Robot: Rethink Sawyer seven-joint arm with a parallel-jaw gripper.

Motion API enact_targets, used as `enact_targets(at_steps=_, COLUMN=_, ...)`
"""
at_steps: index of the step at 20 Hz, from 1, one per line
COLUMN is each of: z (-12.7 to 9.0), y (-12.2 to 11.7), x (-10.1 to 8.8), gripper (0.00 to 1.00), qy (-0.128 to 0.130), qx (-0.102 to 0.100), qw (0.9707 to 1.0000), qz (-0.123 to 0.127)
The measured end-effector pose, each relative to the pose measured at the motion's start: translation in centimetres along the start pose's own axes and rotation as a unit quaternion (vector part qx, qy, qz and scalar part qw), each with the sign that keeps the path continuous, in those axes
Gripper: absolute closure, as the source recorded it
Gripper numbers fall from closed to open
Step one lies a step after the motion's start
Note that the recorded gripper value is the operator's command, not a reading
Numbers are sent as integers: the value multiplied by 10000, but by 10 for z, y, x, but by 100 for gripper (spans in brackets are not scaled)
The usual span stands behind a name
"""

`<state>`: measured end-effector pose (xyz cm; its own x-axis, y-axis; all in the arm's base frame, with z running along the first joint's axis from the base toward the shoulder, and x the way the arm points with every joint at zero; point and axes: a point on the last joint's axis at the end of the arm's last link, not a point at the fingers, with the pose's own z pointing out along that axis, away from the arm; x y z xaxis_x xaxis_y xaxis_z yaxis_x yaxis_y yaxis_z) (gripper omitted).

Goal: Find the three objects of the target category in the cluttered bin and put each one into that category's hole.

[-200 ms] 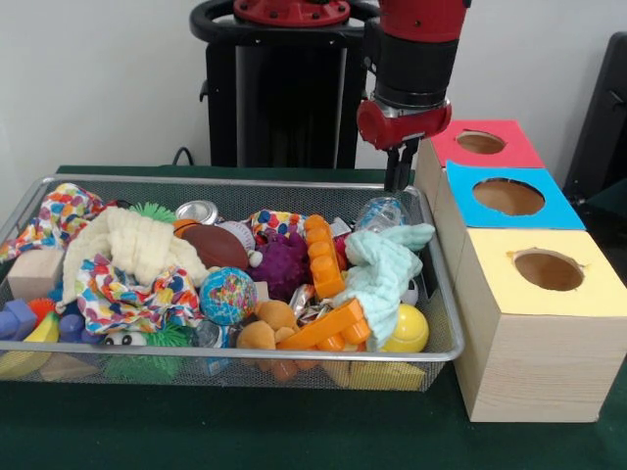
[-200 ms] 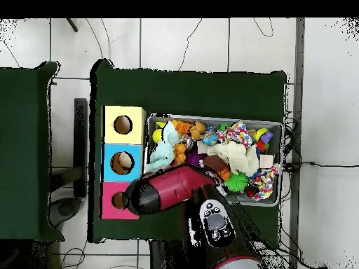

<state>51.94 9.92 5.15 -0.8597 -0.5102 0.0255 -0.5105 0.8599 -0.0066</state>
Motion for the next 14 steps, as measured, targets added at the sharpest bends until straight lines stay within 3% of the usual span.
enact_targets(at_steps=1, z=2, y=0, x=2, gripper=0, qy=24, qx=-14, qw=10000, qz=7)
enact_targets(at_steps=14, z=14, y=2, x=15, gripper=0, qy=225, qx=-1, qw=9997, qz=31)
